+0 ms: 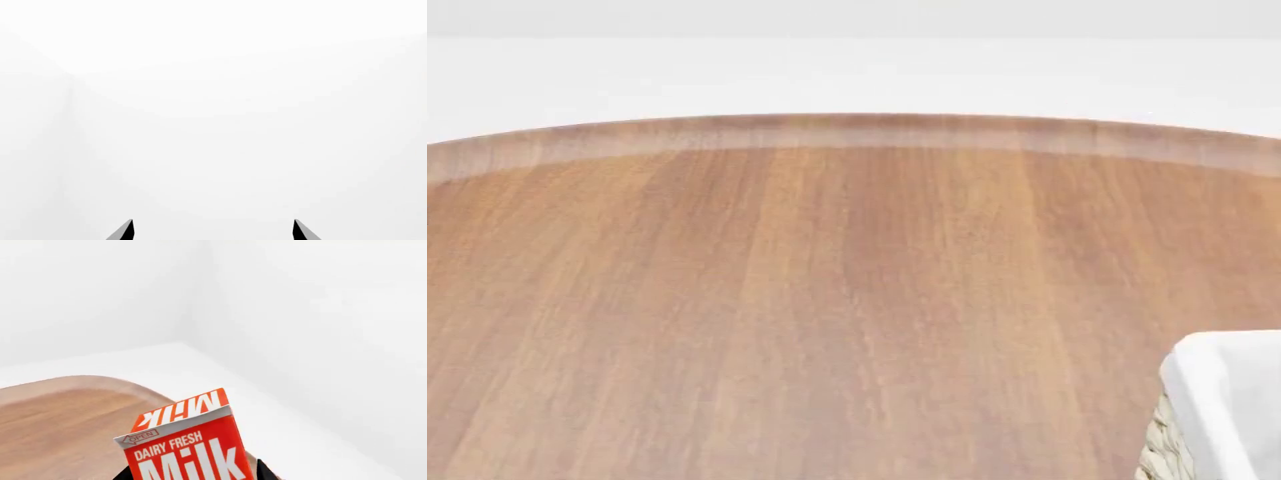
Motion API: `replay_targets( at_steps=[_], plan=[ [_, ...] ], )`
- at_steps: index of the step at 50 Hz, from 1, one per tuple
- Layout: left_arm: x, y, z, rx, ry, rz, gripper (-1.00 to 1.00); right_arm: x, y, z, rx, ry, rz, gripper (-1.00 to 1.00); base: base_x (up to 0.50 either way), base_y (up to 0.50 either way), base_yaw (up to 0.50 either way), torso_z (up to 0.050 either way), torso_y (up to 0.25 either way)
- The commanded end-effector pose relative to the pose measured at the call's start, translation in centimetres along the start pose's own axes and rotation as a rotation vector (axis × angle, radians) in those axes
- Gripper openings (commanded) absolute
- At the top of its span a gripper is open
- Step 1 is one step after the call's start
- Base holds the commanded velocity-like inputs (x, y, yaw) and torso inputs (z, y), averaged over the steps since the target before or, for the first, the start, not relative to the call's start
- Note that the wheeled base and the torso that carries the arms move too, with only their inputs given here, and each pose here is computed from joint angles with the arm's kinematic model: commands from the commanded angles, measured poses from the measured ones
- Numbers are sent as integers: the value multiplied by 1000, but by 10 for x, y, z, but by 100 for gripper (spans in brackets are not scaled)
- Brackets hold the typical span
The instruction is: Pick the milk and place it in the basket.
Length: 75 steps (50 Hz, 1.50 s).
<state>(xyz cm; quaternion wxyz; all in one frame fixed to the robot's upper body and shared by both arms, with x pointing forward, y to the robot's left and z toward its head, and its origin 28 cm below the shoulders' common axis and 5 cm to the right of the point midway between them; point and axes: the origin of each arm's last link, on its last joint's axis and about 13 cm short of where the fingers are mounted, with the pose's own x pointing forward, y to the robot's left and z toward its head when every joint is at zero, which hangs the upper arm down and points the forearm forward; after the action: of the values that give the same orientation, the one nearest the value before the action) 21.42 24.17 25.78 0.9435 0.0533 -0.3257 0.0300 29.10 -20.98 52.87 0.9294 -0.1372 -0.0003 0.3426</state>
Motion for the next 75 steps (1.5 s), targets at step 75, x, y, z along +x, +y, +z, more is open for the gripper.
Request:
replay_targets(
  at_steps=[75],
  plan=[
    [0, 0, 1, 3, -5, 5, 100, -185, 9, -38, 172, 149, -260, -100, 0, 0, 0, 0, 1]
  ],
)
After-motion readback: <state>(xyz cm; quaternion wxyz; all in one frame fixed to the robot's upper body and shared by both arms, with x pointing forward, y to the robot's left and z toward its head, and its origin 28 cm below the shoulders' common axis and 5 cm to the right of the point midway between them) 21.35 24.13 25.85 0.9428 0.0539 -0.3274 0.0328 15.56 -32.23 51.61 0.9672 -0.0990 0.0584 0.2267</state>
